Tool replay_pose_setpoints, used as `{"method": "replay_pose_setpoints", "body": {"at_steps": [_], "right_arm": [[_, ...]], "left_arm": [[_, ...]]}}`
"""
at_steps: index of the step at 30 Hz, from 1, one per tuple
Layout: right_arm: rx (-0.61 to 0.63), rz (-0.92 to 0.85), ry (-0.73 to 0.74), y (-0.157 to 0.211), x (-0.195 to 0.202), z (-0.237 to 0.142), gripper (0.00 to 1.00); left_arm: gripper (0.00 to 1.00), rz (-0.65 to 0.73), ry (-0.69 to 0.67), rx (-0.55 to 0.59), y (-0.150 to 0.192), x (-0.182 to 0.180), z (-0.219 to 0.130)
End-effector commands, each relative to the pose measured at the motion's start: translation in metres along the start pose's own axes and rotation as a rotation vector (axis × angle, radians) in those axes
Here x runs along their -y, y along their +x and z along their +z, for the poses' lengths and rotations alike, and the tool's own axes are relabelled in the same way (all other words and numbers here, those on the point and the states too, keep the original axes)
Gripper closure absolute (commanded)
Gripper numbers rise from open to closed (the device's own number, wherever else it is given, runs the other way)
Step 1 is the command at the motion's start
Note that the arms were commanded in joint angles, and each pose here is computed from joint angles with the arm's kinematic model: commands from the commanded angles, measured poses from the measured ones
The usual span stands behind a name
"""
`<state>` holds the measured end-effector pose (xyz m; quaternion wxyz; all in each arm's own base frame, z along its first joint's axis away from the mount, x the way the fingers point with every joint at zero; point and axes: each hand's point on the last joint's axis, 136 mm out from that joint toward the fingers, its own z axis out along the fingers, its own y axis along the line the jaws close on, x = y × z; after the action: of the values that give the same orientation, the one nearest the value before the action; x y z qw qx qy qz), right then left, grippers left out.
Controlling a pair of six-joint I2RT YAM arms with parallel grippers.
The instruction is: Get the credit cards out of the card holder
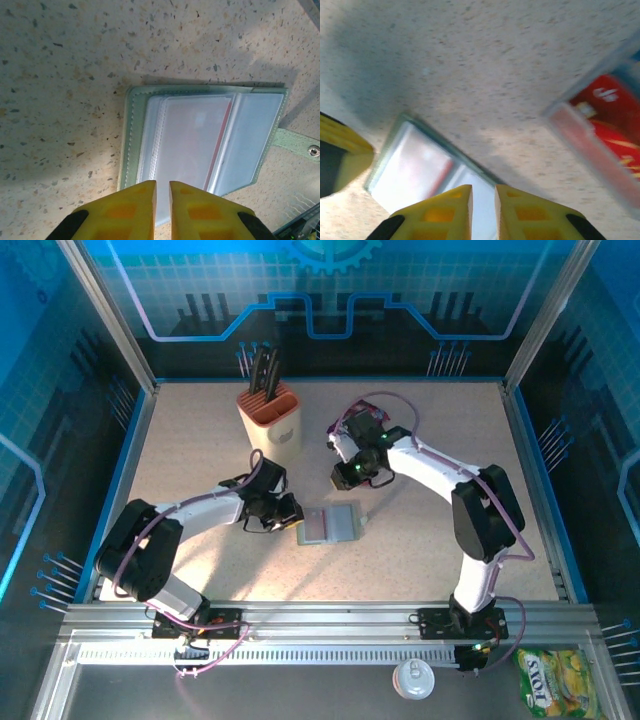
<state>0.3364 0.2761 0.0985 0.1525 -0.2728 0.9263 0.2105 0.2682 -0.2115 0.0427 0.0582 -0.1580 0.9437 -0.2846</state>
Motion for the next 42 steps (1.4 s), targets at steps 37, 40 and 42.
{"method": "replay_pose_setpoints", "body": {"at_steps": [37,40,42], "right_arm": [[0.05,0.322,-0.221,0.043,-0.085,0.033,0.85],[0.025,0.356,-0.228,0.046,-0.085,0.037,0.86],[0.0,0.38,-0.23,0.049,-0.086,0.04,0.87]], "left_arm": [[0.95,-0.012,-0.031,-0.008,0.017,-0.021,0.017],[0.95,-0.009,-0.009,0.001,0.016,-0.015,0.013],[0.95,-0.011,-0.004,-0.004,0.017,-0.015,0.012]]}}
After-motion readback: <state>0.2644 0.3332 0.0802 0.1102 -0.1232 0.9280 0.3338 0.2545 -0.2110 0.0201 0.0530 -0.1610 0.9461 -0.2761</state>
